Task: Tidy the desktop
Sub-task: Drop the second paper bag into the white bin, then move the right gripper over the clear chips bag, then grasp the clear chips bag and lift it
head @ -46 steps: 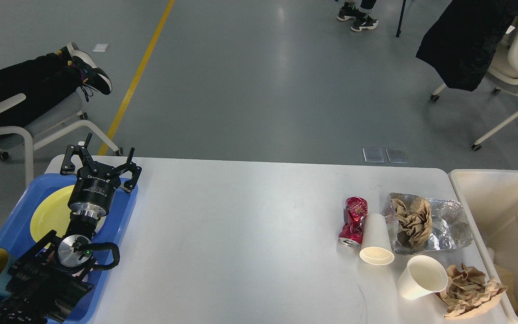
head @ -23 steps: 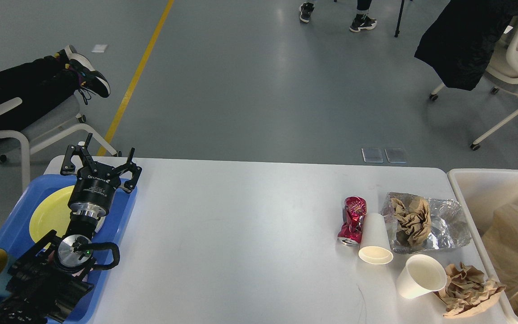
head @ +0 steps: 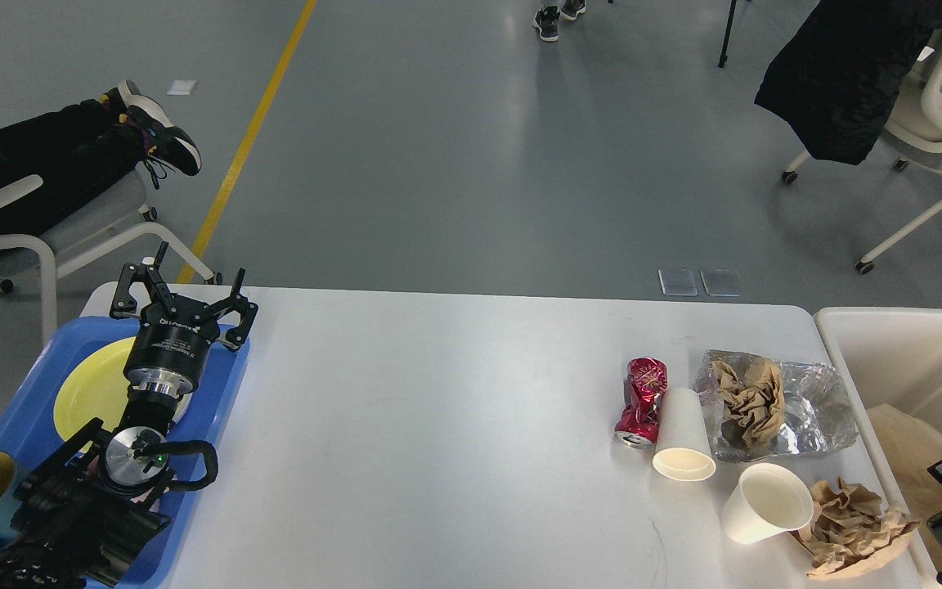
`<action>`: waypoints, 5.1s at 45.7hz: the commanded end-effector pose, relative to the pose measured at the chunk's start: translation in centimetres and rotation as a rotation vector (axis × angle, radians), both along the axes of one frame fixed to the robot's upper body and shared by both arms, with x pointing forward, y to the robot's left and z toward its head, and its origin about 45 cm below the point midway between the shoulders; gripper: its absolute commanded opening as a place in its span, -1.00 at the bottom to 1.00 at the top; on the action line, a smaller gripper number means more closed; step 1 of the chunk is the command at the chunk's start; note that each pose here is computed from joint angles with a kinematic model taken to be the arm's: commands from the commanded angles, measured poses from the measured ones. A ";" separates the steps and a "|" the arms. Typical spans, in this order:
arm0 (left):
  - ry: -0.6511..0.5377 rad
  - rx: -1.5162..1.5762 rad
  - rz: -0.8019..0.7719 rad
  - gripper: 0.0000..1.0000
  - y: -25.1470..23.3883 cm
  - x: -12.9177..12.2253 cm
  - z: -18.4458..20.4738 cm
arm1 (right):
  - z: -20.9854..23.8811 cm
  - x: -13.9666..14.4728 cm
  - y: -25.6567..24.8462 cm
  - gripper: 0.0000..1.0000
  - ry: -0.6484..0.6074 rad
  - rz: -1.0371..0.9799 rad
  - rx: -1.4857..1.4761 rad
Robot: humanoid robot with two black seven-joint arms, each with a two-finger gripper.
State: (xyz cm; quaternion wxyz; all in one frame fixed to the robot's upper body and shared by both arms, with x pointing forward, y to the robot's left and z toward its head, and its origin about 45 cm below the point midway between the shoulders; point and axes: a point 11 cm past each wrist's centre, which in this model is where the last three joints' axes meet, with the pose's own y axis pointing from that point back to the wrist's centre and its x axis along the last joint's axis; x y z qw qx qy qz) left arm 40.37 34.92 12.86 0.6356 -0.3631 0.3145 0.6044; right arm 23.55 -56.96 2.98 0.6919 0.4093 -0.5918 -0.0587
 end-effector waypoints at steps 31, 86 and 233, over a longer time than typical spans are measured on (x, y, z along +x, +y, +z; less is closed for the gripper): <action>0.000 0.000 0.000 0.93 0.0 0.0 0.0 | 9.7 9.0 -0.1 1.00 0.122 0.217 0.085; 0.000 0.000 0.000 0.93 0.0 0.0 0.0 | 32.1 10.9 27.9 1.00 0.724 0.851 0.499; -0.001 0.000 0.000 0.93 0.0 0.0 0.1 | 9.4 9.8 12.5 -1.00 0.114 -0.106 0.700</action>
